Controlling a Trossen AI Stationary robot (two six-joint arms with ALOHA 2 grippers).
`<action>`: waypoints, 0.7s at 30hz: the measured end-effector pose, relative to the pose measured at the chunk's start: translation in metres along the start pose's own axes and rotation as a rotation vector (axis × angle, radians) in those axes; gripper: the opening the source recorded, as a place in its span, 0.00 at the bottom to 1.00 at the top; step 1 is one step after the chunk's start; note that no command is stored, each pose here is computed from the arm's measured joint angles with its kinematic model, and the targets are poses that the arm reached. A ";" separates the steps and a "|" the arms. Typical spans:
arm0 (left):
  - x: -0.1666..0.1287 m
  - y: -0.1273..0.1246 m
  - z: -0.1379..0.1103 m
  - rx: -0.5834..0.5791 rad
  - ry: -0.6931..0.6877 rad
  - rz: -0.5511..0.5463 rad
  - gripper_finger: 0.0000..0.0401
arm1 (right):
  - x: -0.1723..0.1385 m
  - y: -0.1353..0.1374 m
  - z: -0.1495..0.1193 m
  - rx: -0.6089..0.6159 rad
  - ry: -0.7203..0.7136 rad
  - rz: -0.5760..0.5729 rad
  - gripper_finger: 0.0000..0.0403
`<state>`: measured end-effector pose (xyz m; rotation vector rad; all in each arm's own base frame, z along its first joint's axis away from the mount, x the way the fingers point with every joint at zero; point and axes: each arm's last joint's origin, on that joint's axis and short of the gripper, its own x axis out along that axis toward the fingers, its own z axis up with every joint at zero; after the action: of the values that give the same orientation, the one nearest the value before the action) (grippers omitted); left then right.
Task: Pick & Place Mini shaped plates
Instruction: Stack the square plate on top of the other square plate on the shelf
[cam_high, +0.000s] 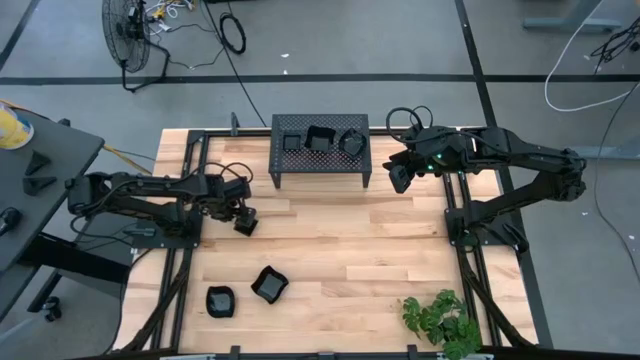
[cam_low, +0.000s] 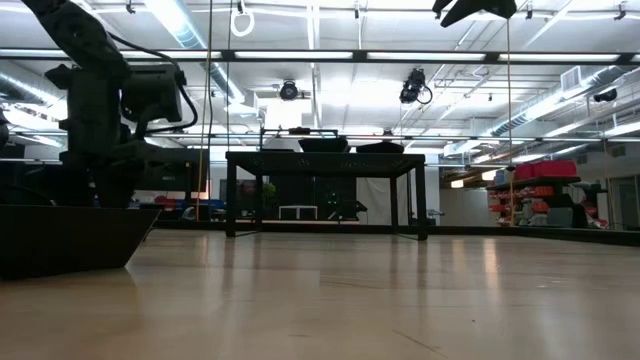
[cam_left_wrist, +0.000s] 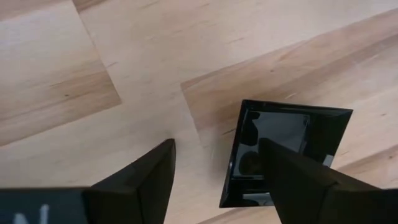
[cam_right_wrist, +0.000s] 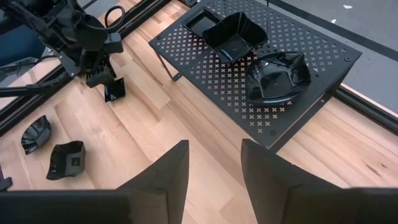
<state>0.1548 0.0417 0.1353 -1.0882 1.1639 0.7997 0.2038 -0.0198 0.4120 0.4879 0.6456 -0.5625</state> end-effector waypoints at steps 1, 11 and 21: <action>0.000 0.000 0.000 0.000 0.001 -0.001 0.57 | 0.000 0.000 0.000 0.000 0.000 0.000 0.37; -0.001 -0.006 0.001 0.008 0.040 -0.088 0.50 | 0.000 0.000 0.000 -0.001 0.000 0.000 0.37; -0.001 -0.005 0.001 0.008 0.041 -0.074 0.44 | 0.000 0.000 0.000 0.000 0.000 0.000 0.37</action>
<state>0.1597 0.0407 0.1372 -1.1394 1.1529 0.7179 0.2037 -0.0198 0.4121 0.4877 0.6455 -0.5620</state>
